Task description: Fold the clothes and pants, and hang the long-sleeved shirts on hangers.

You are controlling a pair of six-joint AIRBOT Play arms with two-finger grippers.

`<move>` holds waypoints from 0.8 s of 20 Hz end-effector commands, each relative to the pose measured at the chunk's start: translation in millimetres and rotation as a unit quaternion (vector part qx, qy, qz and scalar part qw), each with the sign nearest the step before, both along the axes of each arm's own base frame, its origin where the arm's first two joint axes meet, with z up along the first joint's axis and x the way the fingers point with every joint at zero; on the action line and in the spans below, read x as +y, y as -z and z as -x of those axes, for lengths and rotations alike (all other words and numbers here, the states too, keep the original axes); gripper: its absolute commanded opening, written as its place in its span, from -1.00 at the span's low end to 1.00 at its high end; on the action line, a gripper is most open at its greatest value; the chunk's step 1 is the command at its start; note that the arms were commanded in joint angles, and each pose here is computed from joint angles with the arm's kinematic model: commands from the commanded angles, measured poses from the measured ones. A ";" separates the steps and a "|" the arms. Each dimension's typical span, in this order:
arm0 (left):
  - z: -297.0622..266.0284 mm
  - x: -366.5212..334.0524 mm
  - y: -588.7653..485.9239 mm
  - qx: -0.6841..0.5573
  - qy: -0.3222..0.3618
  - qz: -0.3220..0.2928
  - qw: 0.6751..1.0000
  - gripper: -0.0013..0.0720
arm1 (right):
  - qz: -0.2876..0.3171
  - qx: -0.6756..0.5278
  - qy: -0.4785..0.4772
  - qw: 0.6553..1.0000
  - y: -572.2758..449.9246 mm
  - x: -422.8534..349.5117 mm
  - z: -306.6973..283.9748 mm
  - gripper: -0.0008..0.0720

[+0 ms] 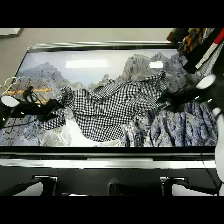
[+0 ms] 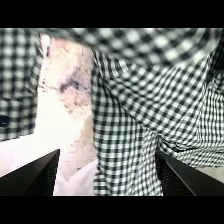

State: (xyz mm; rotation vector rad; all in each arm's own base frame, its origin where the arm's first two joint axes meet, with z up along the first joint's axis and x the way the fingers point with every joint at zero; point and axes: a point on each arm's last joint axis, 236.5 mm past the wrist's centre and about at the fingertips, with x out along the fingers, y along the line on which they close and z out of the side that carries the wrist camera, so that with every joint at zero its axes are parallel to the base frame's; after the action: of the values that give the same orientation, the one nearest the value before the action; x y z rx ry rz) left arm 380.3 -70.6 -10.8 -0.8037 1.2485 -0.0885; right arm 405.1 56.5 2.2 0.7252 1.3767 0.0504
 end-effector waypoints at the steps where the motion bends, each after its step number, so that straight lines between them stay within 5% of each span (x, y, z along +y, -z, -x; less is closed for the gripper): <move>1: 0.5 -35.7 12.6 -0.016 -0.008 0.024 1.000 0.88 | -0.069 -0.002 0.048 0.996 52.4 64.9 4.2 0.58; 8: -13.0 -88.5 14.2 -0.028 -0.013 0.071 0.997 0.88 | -0.067 -0.026 0.040 0.997 92.7 124.6 -12.6 0.45; 10: -15.3 -102.5 17.3 -0.031 -0.013 0.078 0.996 0.88 | -0.064 -0.034 0.045 0.996 93.1 124.4 -16.6 -0.30; 11: -16.5 -109.6 19.6 -0.031 -0.014 0.081 0.996 0.88 | -0.065 -0.033 0.042 0.996 91.7 125.2 -16.0 -0.91; 16: -19.7 -141.4 36.1 -0.019 -0.026 0.102 0.994 0.88 | -0.066 -0.038 0.019 0.997 68.2 127.4 -6.2 -0.89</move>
State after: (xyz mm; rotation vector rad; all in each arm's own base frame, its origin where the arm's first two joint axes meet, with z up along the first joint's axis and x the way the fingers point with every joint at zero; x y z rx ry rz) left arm 396.9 -195.3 -39.0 -0.9698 1.1945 -0.1953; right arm 416.1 182.3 -76.4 0.8675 1.2929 0.1226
